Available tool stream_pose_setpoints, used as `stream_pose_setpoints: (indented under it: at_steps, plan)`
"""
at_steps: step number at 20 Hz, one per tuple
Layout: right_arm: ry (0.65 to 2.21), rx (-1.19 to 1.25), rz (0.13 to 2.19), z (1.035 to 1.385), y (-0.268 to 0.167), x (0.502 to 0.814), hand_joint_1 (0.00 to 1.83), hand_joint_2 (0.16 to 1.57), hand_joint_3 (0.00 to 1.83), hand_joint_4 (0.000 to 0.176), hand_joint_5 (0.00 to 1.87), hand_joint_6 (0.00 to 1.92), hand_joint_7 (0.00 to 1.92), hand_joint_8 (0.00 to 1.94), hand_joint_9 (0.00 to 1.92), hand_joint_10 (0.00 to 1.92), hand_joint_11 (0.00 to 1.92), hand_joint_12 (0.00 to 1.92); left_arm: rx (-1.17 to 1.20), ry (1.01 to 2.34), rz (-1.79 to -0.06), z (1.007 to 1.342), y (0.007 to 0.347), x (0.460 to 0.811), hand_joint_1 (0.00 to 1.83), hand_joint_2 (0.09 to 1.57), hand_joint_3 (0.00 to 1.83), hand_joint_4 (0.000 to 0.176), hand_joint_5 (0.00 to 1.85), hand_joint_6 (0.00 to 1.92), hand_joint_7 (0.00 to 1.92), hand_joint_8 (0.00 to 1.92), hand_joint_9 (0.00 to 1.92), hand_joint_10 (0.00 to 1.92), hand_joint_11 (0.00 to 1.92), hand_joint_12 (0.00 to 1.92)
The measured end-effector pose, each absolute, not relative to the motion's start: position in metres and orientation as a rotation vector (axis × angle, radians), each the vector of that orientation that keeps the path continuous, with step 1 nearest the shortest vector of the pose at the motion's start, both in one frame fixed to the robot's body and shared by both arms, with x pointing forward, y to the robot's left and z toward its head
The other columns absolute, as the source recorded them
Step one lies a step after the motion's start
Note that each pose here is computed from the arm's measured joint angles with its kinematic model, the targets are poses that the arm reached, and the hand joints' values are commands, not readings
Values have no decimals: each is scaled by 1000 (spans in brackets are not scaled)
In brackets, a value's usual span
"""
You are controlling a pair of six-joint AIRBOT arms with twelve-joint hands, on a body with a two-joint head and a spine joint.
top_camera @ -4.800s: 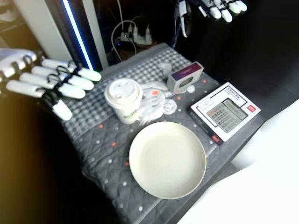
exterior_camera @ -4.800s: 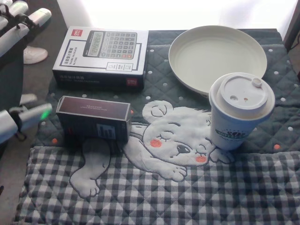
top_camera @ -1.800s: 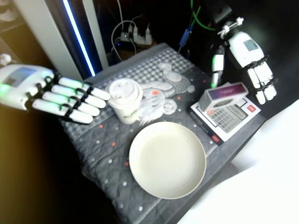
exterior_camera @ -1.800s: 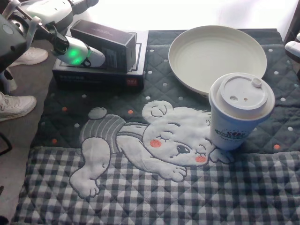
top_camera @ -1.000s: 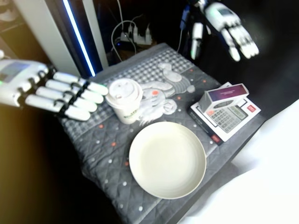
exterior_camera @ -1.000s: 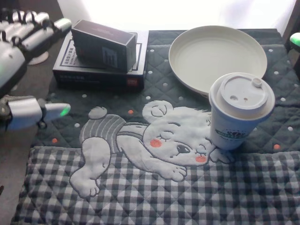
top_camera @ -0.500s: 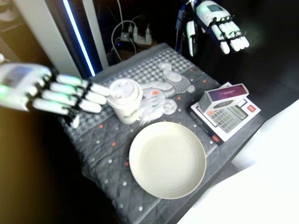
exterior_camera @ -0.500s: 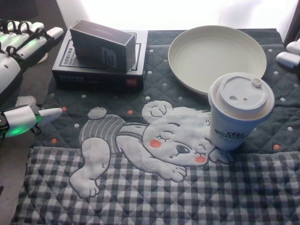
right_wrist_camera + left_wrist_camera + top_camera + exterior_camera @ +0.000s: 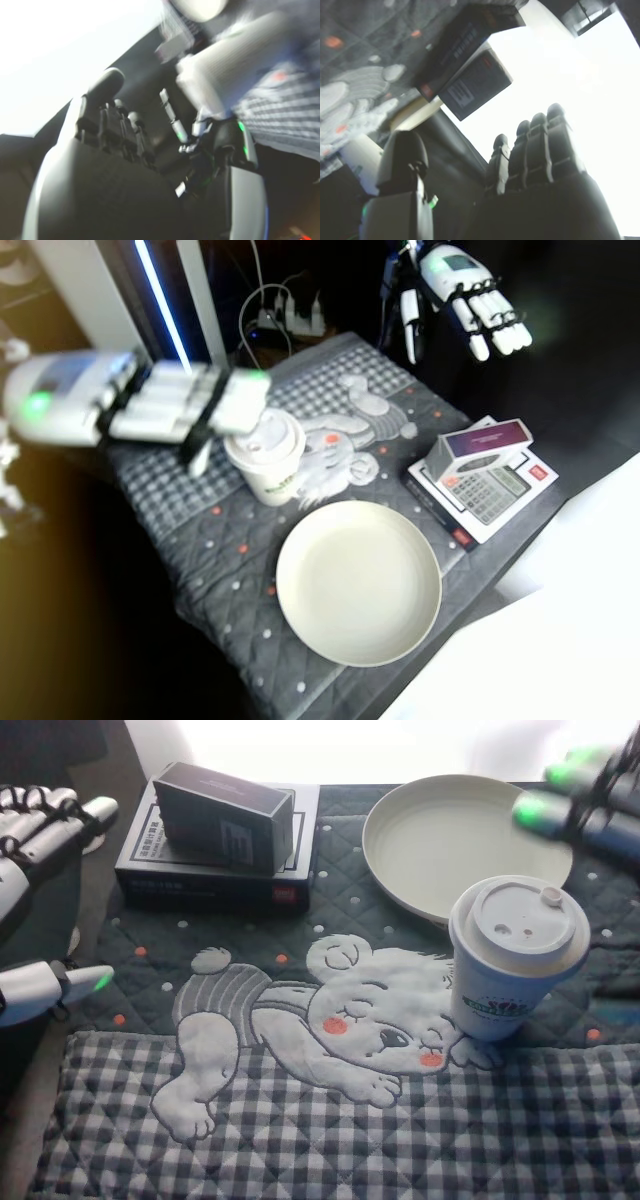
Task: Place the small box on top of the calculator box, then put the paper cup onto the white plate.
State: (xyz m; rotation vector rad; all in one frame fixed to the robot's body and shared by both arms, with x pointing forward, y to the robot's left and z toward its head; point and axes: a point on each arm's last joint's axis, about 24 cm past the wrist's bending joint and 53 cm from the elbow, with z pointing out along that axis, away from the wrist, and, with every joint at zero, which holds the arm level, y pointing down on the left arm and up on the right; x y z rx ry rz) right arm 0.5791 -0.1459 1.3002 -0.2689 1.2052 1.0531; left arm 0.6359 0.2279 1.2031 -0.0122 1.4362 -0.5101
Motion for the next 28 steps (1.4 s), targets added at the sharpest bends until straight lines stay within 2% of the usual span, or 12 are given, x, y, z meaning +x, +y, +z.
stream_pose_setpoints:
  at_steps: [6, 7, 9, 10, 12, 14, 15, 19, 22, 25, 27, 28]
  plan:
    - [1262, -298, 1041, 1288, -134, 586, 744, 1011, 0, 64, 0, 0, 0, 0, 0, 0, 0, 1921, -14, 1425, -507, 1206, 230, 637, 774, 1098, 5, 148, 0, 0, 0, 0, 0, 0, 0, 0]
    - [1249, -312, 1042, 1292, -129, 590, 766, 1003, 0, 91, 0, 0, 0, 0, 0, 0, 0, 1921, -22, 1423, -504, 1206, 232, 637, 773, 1095, 3, 152, 0, 0, 0, 0, 0, 0, 0, 0]
    - [1244, -334, 1070, 1297, -109, 596, 718, 1020, 5, 49, 0, 0, 0, 0, 0, 0, 0, 1921, -23, 1425, -502, 1204, 234, 636, 794, 1100, 4, 146, 0, 0, 0, 0, 0, 0, 0, 0]
    - [1255, -362, 1074, 1294, -100, 595, 760, 1005, 0, 88, 0, 0, 0, 0, 0, 0, 0, 1921, -30, 1429, -512, 1202, 234, 635, 784, 1091, 0, 145, 0, 0, 0, 0, 0, 0, 0, 0]
    - [1291, -393, 1065, 1284, -91, 595, 725, 1016, 4, 54, 0, 0, 0, 0, 0, 0, 0, 1921, -45, 1431, -505, 1201, 238, 636, 787, 1092, 0, 157, 0, 0, 0, 0, 0, 0, 0, 0]
    - [1320, -390, 1037, 1280, -94, 603, 729, 996, 0, 85, 0, 0, 0, 0, 0, 0, 0, 1921, -59, 1432, -499, 1201, 242, 638, 765, 1086, 0, 161, 0, 0, 0, 0, 0, 0, 0, 0]
    - [1323, -381, 1030, 1280, -95, 608, 973, 875, 0, 0, 0, 0, 0, 0, 0, 0, 0, 1861, -56, 1430, -500, 1201, 241, 637, 763, 1076, 0, 157, 2, 1, 0, 0, 0, 0, 0, 0]
    - [1369, -413, 1003, 1272, -81, 617, 1072, 962, 0, 0, 0, 0, 0, 0, 0, 0, 0, 1615, -54, 1433, -504, 1200, 239, 637, 746, 1048, 0, 147, 0, 0, 0, 0, 0, 0, 0, 0]
    - [1372, -435, 1012, 1271, -69, 619, 1100, 1042, 30, 0, 80, 47, 236, 95, 48, 932, 0, 1753, -58, 1432, -501, 1199, 241, 637, 753, 1042, 0, 152, 0, 0, 0, 0, 0, 0, 0, 0]
    - [1366, -416, 1011, 1274, -72, 623, 1340, 1078, 93, 0, 1, 1464, 114, 1358, 116, 1728, 199, 1920, -70, 1440, -497, 1196, 244, 636, 738, 1045, 0, 139, 0, 0, 0, 0, 0, 0, 17, 9]
    - [1370, -381, 1010, 1276, -79, 630, 1392, 766, 790, 0, 0, 1662, 10, 1645, 109, 1904, 291, 1921, -82, 1441, -500, 1195, 247, 637, 760, 1067, 4, 122, 0, 0, 0, 0, 0, 0, 9, 9]
    - [1364, -376, 1010, 1279, -79, 631, 1392, 766, 790, 0, 0, 1662, 10, 1645, 109, 1904, 291, 1921, -88, 1440, -498, 1195, 248, 637, 760, 1067, 4, 122, 0, 0, 0, 0, 0, 0, 9, 9]
